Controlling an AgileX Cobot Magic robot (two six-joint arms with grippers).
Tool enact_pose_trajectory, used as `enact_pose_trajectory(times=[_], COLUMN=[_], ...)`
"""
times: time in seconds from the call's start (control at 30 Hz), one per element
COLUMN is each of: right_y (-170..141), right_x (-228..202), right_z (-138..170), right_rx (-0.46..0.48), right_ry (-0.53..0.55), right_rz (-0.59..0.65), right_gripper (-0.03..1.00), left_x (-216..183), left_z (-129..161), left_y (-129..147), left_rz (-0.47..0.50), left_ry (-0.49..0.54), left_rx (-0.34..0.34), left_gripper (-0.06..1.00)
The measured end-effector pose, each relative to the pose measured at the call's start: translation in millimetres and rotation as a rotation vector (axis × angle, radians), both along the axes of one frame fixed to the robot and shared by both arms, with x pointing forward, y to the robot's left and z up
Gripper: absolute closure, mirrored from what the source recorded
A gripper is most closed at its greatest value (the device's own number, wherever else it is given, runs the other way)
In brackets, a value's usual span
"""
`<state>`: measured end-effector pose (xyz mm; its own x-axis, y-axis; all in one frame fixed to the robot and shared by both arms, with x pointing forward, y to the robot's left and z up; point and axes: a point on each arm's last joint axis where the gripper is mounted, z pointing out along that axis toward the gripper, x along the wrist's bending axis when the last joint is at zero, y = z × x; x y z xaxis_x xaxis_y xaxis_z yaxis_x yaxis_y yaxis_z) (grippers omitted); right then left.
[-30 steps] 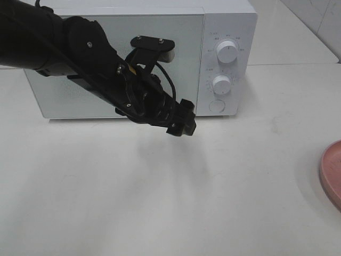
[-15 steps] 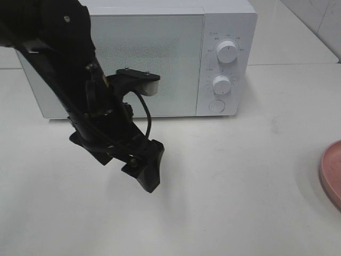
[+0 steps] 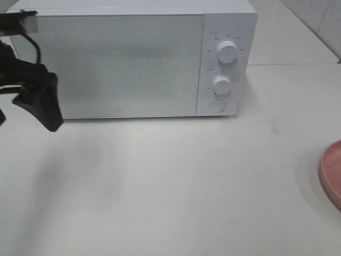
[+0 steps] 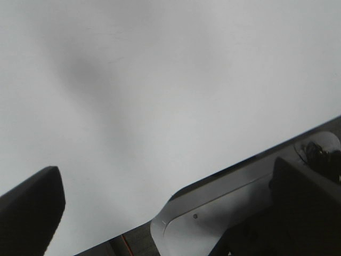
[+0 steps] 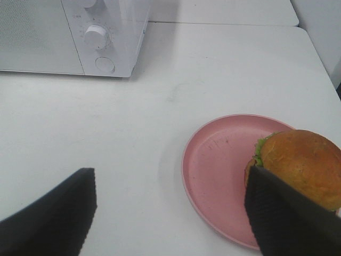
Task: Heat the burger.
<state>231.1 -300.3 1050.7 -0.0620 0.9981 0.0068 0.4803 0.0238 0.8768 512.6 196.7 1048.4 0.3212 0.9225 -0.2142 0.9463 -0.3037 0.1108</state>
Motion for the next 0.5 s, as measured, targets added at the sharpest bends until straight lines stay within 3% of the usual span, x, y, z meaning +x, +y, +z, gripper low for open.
enact_pose_trajectory(times=[0.1,0.27,0.5], right_y=[0.0,0.0,0.0], right_x=[0.0,0.0,0.0], right_z=[0.0,0.0,0.0], right_rx=[0.0,0.0,0.0], right_ry=[0.0,0.0,0.0], right_rz=[0.0,0.0,0.0], right_gripper=[0.21,0.21,0.21], left_x=[-0.6,-12.1,-45.2], left_z=[5.2,41.6,50.9], left_y=[7.9,61.9,97.9], left_rz=[0.023,0.187,0.308], left_ry=[-0.019,-0.161,-0.211], left_rx=[0.01,0.055,0.083], left_gripper=[-0.03,-0.03,-0.03])
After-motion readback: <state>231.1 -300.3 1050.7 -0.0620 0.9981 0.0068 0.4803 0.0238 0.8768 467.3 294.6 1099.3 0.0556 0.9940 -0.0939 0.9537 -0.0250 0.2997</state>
